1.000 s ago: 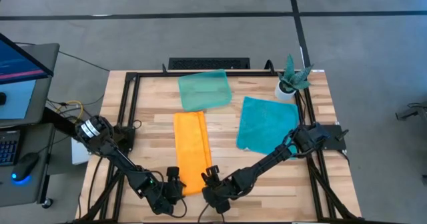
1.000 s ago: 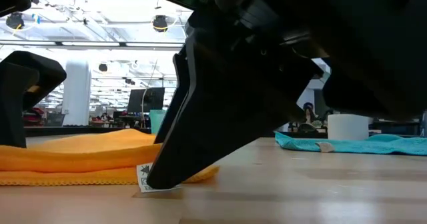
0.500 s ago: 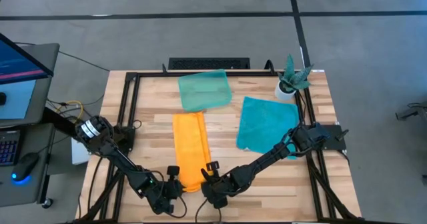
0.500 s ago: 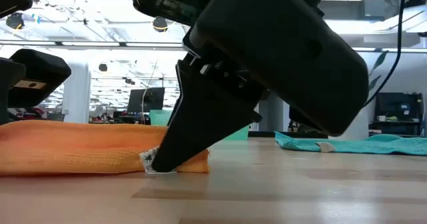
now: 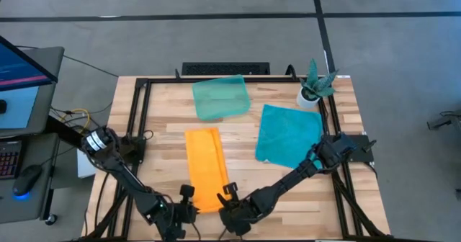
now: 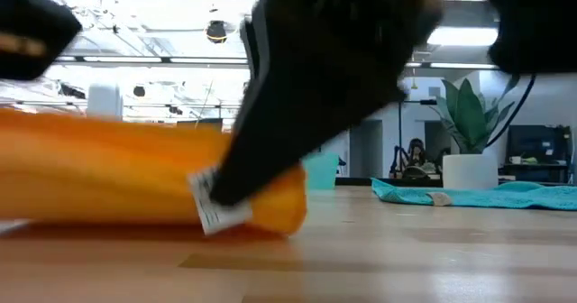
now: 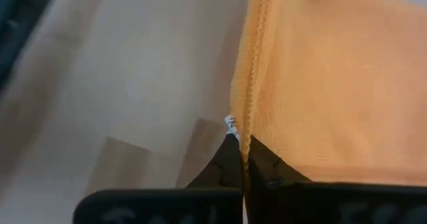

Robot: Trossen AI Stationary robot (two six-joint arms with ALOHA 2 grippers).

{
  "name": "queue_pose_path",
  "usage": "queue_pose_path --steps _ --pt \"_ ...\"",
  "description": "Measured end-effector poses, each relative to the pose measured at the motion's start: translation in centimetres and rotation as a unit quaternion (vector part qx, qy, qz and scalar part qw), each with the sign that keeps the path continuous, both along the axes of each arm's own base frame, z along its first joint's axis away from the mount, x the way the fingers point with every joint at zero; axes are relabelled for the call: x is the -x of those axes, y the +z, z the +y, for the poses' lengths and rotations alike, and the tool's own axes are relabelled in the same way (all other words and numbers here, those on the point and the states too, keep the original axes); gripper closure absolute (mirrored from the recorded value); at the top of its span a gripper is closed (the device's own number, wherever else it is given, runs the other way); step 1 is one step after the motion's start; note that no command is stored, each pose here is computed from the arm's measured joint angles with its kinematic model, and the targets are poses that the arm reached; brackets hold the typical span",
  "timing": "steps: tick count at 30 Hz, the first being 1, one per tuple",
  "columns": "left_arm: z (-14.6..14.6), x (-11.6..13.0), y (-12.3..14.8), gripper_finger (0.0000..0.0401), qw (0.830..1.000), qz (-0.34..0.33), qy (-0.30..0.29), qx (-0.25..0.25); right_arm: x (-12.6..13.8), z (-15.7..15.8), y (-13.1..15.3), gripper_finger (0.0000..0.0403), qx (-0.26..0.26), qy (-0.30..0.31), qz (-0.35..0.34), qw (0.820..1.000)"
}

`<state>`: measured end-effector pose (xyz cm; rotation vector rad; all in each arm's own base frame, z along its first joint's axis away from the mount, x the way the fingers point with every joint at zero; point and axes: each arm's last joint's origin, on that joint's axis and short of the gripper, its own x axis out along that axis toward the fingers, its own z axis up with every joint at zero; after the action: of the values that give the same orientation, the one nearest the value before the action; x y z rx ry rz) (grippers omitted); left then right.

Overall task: Roll microfiber towels into tight, uniform cylinder then place into a basket
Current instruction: Roll the yellow microfiber towel

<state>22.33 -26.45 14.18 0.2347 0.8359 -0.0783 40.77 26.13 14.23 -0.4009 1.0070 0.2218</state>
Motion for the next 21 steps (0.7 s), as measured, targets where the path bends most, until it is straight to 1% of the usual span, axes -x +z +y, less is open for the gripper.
queue_pose_path --steps 5,11,17,21 --pt "-1.7 0.3 2.5 0.0397 1.000 -0.007 -0.006 -0.027 0.1 1.4 1.9 0.0382 0.006 0.006 -0.018 1.000" --pt "-3.3 1.0 5.2 0.0397 0.998 -0.031 -0.014 -0.052 0.9 3.3 4.7 0.0397 0.027 0.009 -0.048 0.998" --pt "-4.3 1.8 6.9 0.0397 0.997 -0.045 -0.022 -0.066 1.7 5.4 7.5 0.0387 0.040 0.006 -0.102 0.994" --pt "-4.6 2.1 7.8 0.0397 0.995 -0.052 -0.025 -0.076 2.1 5.9 8.1 0.0391 0.052 -0.001 -0.121 0.991"
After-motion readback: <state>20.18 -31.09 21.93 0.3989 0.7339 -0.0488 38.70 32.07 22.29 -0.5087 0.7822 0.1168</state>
